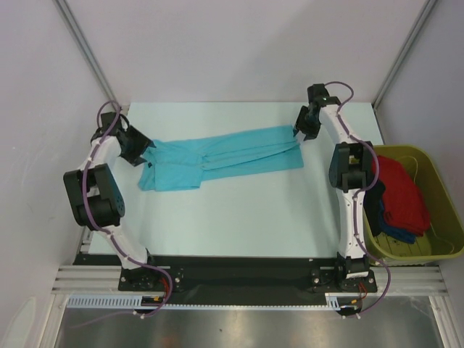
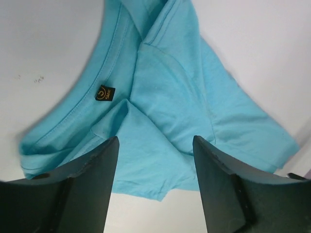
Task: Fold and stack the t-shirts
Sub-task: Fold the tshirt
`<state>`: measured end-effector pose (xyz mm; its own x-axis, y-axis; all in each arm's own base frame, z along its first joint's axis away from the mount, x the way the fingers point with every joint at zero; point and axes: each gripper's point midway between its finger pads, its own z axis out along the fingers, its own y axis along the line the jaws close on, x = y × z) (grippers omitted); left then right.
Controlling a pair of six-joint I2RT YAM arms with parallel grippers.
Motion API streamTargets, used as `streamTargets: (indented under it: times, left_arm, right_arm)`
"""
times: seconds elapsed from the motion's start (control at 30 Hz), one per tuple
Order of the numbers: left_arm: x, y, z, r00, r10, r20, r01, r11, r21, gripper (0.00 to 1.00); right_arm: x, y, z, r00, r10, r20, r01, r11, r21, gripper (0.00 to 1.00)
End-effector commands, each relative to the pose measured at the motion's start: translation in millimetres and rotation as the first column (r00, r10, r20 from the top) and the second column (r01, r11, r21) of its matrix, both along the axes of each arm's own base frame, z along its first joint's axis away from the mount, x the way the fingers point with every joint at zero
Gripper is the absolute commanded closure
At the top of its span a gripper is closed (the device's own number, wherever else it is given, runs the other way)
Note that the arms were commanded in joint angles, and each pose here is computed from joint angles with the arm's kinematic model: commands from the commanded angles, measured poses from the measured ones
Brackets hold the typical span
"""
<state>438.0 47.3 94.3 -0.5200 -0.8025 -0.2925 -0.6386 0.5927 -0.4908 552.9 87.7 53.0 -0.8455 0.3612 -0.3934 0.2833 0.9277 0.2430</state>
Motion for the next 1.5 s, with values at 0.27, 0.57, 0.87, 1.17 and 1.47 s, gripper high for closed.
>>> streamTargets:
  times: [0.27,0.57,0.87,1.17,1.47]
  left_arm:
    - [-35.1,-6.2,56.4,0.966,-0.224,0.133,0.201,0.965,0.166,0.37]
    - [-109.2,-39.9,8.6,0.975,-0.205,0.087,0.202,0.979,0.038,0.43]
    - [-118.8,-27.1,-24.2,0.979,-0.204,0.000,0.203,0.976,0.079,0.46]
    - [-114.5,-22.9,-27.6,0.974,-0.225,-0.003,0.224,0.969,0.103,0.37]
    - [-106.7,-17.8,-53.2,0.968,-0.248,-0.039,0.251,0.961,0.116,0.42]
  right_arm:
    - [-29.0,42.4,70.8,0.983,0.145,0.115,-0.156,0.984,0.090,0.35]
    - [-116.3,201.3,84.4,0.887,0.427,0.178,-0.462,0.833,0.304,0.36]
    - [-178.9,312.1,51.1,0.810,0.569,0.140,-0.556,0.669,0.494,0.41]
    - [-199.7,345.5,22.4,0.777,0.623,0.094,-0.559,0.612,0.560,0.39]
    - [-199.3,372.9,-1.4,0.803,0.592,0.062,-0.520,0.647,0.557,0.44]
